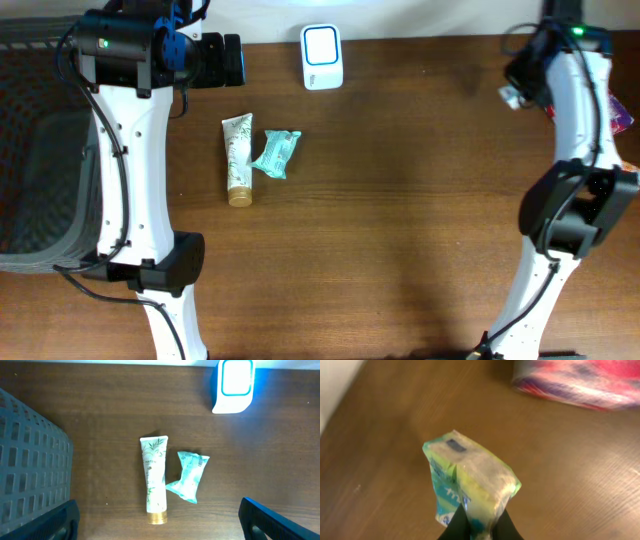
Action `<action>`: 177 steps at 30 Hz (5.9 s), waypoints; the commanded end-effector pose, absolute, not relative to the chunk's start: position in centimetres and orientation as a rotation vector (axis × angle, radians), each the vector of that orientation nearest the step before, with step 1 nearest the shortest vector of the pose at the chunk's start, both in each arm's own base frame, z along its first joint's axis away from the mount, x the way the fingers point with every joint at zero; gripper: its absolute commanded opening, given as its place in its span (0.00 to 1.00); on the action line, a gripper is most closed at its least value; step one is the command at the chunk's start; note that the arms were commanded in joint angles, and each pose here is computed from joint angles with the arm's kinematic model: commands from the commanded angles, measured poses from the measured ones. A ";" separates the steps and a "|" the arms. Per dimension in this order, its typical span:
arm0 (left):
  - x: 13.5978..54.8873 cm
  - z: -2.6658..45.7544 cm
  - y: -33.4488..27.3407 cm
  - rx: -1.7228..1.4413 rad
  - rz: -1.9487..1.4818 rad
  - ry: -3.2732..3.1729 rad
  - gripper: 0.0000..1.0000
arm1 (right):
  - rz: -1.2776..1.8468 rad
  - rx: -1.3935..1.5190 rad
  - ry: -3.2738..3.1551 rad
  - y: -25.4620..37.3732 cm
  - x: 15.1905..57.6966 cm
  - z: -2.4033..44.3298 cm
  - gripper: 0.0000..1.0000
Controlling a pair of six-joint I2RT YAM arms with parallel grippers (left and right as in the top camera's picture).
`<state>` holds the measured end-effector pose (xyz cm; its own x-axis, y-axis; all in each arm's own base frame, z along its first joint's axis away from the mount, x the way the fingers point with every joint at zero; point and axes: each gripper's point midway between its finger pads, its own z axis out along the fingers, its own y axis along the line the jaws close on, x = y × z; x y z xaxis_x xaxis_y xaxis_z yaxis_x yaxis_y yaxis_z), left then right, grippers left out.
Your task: Scan the item barcode
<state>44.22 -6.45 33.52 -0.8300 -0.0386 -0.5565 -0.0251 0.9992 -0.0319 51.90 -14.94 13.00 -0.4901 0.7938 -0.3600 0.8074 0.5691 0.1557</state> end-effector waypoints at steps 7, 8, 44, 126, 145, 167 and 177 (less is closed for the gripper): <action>44.1 33.7 -6.2 -0.044 -0.028 2.547 0.99 | -0.153 1.809 2.203 -27.9 42.2 13.6 0.04; 44.1 33.7 -6.2 -0.044 -0.028 2.547 0.99 | -0.155 1.821 2.193 -28.4 42.0 13.5 0.04; 44.1 33.7 -6.2 -0.044 -0.028 2.547 0.99 | 0.969 -0.052 2.820 14.0 49.7 13.5 0.99; 44.1 33.7 -6.2 -0.044 -0.028 2.547 0.99 | -0.960 0.070 2.765 9.2 41.3 4.5 0.74; 44.1 33.7 -6.2 -0.044 -0.028 2.547 0.99 | -0.125 -0.072 3.068 16.0 42.3 4.1 0.08; 44.1 33.7 -6.2 -0.044 -0.028 2.547 0.99 | 1.010 0.197 3.107 13.0 41.6 2.2 0.50; 44.1 33.7 -6.2 -0.044 -0.027 2.547 0.99 | 0.761 -0.123 3.119 12.0 42.7 6.9 0.74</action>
